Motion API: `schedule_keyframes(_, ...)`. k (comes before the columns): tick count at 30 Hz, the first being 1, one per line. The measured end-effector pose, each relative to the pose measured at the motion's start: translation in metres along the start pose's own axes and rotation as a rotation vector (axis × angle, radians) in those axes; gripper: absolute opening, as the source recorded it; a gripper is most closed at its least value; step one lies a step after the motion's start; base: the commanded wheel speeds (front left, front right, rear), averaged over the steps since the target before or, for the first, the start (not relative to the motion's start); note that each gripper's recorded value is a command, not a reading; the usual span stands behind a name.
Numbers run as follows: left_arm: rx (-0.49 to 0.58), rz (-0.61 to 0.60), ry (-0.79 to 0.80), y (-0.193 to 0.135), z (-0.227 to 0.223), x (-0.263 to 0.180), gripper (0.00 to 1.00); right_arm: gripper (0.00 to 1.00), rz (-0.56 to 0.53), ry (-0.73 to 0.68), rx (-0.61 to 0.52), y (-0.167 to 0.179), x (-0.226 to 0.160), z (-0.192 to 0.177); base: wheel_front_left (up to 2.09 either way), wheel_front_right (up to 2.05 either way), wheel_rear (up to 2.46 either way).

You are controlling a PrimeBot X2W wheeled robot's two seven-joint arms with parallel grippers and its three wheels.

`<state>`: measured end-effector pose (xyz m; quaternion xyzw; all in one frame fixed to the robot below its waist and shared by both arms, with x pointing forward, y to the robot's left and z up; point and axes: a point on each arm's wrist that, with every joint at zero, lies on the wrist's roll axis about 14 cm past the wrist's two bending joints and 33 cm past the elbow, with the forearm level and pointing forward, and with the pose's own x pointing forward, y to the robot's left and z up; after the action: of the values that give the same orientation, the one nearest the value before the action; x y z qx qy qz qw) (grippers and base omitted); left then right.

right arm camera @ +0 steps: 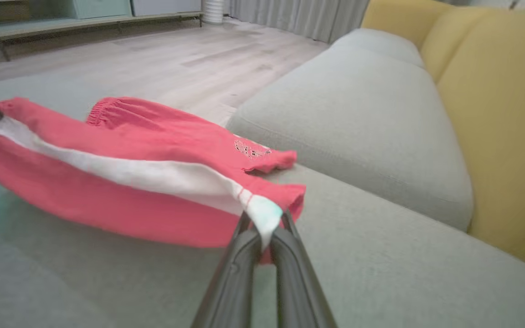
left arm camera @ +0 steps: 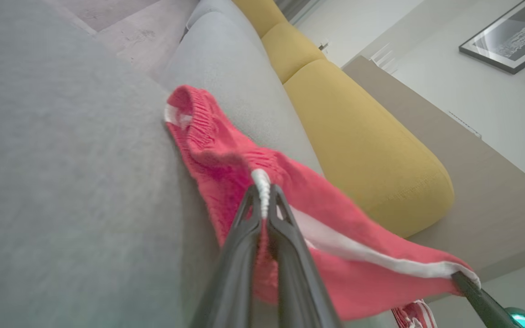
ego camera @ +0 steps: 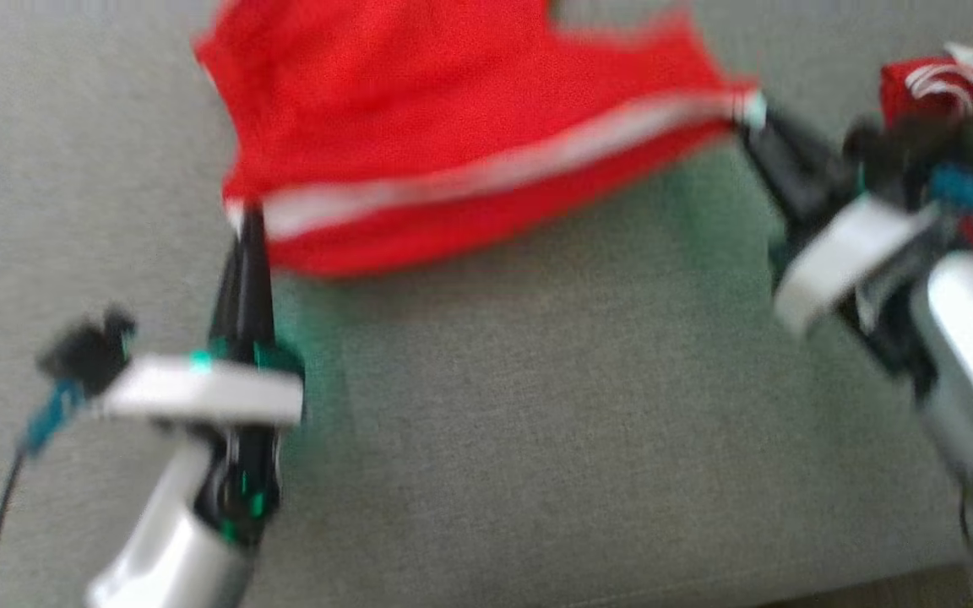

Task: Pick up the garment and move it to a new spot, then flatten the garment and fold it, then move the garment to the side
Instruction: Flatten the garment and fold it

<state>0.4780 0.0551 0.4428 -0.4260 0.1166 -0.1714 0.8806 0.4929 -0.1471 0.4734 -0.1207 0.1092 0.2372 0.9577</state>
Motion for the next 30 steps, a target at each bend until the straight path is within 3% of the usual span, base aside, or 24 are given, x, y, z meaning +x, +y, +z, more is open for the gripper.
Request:
schedule_keyframes(11,-0.018,0.055,0.109,-0.019,-0.029,-0.12,0.0,0.0,0.01,0.243,0.147,0.053,-0.112,-0.037,0.0,0.0,0.0)
schedule_keyframes(18,-0.062,0.104,0.238,-0.034,-0.054,-0.161,0.0,0.0,-0.066,0.315,0.175,0.053,-0.151,-0.03,0.0,0.0,0.0)
schedule_keyframes(23,-0.086,0.082,0.17,-0.042,-0.041,-0.139,0.0,0.0,-0.048,0.253,0.136,0.049,-0.13,-0.009,0.0,0.0,0.0)
schedule_keyframes(30,-0.079,0.09,0.036,-0.036,-0.016,-0.075,0.0,0.0,0.021,0.102,0.053,0.02,-0.046,0.034,0.0,0.0,0.0)
